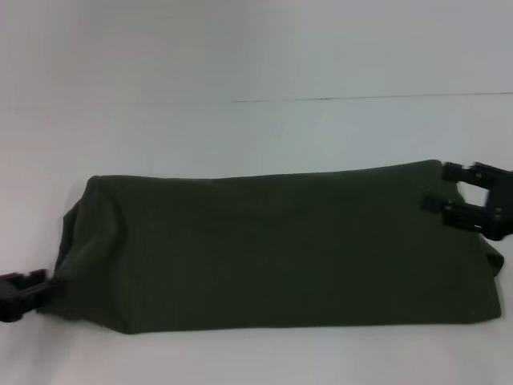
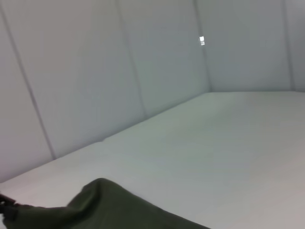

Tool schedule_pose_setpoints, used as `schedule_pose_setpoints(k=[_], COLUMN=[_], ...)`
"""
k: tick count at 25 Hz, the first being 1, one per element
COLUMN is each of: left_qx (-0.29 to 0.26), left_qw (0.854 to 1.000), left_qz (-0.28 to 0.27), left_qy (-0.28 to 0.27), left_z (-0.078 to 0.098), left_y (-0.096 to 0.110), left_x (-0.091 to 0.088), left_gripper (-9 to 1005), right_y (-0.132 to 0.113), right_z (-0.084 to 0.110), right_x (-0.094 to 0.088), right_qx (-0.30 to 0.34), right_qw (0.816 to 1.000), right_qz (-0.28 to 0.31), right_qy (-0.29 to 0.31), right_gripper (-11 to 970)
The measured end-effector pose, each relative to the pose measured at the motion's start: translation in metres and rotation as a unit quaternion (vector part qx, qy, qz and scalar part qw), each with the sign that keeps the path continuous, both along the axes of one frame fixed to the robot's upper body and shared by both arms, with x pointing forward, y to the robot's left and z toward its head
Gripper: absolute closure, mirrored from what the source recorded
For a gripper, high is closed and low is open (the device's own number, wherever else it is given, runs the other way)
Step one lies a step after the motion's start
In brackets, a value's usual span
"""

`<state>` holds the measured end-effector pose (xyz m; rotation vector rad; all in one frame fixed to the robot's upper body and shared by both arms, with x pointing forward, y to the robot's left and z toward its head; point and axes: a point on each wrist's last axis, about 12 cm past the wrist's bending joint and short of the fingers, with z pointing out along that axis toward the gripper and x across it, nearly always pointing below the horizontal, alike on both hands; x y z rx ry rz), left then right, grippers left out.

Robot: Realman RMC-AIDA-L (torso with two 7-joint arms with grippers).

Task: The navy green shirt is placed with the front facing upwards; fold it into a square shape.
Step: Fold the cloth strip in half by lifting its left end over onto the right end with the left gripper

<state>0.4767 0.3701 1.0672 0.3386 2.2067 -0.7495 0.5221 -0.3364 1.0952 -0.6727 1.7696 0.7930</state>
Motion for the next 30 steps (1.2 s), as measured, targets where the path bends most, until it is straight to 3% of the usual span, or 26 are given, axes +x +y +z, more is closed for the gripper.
schedule_pose_setpoints(k=[1, 4, 8, 15, 20, 30], left_qx=[0.006, 0.014, -0.028, -0.115, -0.132, -0.106], left_qw=[1.000, 0.997, 0.992, 0.993, 0.991, 0.994], left_qz=[0.017, 0.074, 0.120, 0.029, 0.002, 0.029], left_qy=[0.001, -0.001, -0.012, -0.012, 0.001, 0.017], left_z=[-0.002, -0.002, 0.009, 0.020, 0.012, -0.001], left_y=[0.006, 0.023, 0.034, -0.012, -0.040, -0.063], left_x=[-0.003, -0.007, -0.003, 0.031, 0.051, 0.081], left_gripper=[843, 619, 444, 170, 77, 78], right_y=[0.005, 0.019, 0.048, 0.072, 0.084, 0.093], right_z=[0.000, 0.001, -0.002, -0.009, -0.013, -0.020], right_x=[0.004, 0.017, 0.034, 0.045, 0.048, 0.044], right_qx=[-0.002, -0.010, -0.031, -0.043, -0.042, -0.032], right_qw=[1.000, 1.000, 0.997, 0.995, 0.994, 0.993], right_qz=[0.007, 0.025, 0.068, 0.094, 0.104, 0.114], right_qy=[-0.001, -0.001, -0.002, 0.001, 0.003, 0.009], right_gripper=[182, 184, 186, 189, 189, 191])
